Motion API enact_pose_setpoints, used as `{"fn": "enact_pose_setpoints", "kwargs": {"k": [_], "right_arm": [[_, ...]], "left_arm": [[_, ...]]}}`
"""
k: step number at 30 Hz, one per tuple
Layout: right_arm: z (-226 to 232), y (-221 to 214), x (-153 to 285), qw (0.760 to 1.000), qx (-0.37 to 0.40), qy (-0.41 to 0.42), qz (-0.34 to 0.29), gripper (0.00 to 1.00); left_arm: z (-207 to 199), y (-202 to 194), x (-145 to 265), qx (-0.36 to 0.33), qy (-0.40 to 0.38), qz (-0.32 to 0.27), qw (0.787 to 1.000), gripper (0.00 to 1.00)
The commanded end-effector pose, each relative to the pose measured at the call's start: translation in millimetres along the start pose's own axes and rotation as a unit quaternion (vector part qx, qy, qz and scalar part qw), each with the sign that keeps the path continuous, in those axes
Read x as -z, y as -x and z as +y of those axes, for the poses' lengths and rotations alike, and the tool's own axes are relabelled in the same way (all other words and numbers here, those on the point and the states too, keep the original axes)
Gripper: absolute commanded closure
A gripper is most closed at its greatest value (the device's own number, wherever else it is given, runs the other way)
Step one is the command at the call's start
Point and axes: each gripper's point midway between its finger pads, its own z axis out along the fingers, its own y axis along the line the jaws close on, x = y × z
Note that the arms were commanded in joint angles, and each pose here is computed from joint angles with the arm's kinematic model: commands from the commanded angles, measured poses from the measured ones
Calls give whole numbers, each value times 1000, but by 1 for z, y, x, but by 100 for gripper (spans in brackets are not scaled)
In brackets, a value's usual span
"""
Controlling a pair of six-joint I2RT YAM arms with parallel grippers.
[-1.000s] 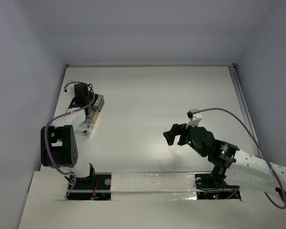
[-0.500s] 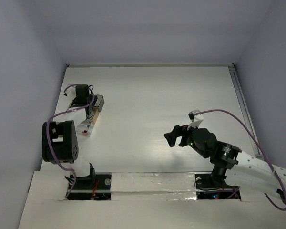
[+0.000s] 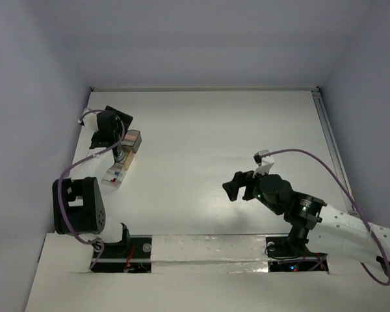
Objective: Sort the stationery into containers
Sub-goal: Place the pen in the storage box, then reset both arms
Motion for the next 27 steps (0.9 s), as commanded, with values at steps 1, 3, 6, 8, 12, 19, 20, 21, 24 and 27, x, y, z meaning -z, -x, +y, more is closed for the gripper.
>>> {"fn": "enact_pose_setpoints", "kwargs": {"k": [1, 3, 6, 8, 12, 19, 20, 21, 24, 27], "right_arm": [[12, 21, 1, 1000, -4, 17, -25, 0], [15, 26, 0, 999, -3, 18, -29, 0], [16, 33, 0, 999, 4, 12, -34, 0], [18, 45, 2, 999, 7, 9, -50, 0], [17, 76, 13, 996, 12, -3, -90, 0], [7, 146, 65, 981, -4, -17, -194, 0], [5, 158, 80, 976, -14, -12, -215, 0], [3, 164, 88, 974, -12, -11, -227, 0], [-2, 193, 124, 962, -28, 0, -272, 0], [-8, 217, 159, 948, -46, 13, -313, 0]], "left_arm": [[-60, 47, 35, -2, -87, -48, 995, 1], [-86, 59, 55, -2, -138, -54, 989, 1], [-121, 65, 83, -10, -207, -46, 977, 1], [-150, 76, 112, -26, -252, -57, 966, 1], [-198, 86, 180, -64, -346, -63, 934, 1], [-223, 111, 306, -106, -479, -103, 865, 1], [-222, 113, 317, -111, -489, -107, 859, 1], [-221, 112, 329, -124, -502, -110, 849, 1], [-214, 111, 367, -147, -534, -116, 824, 1], [-204, 109, 393, -165, -552, -122, 808, 1]]}}
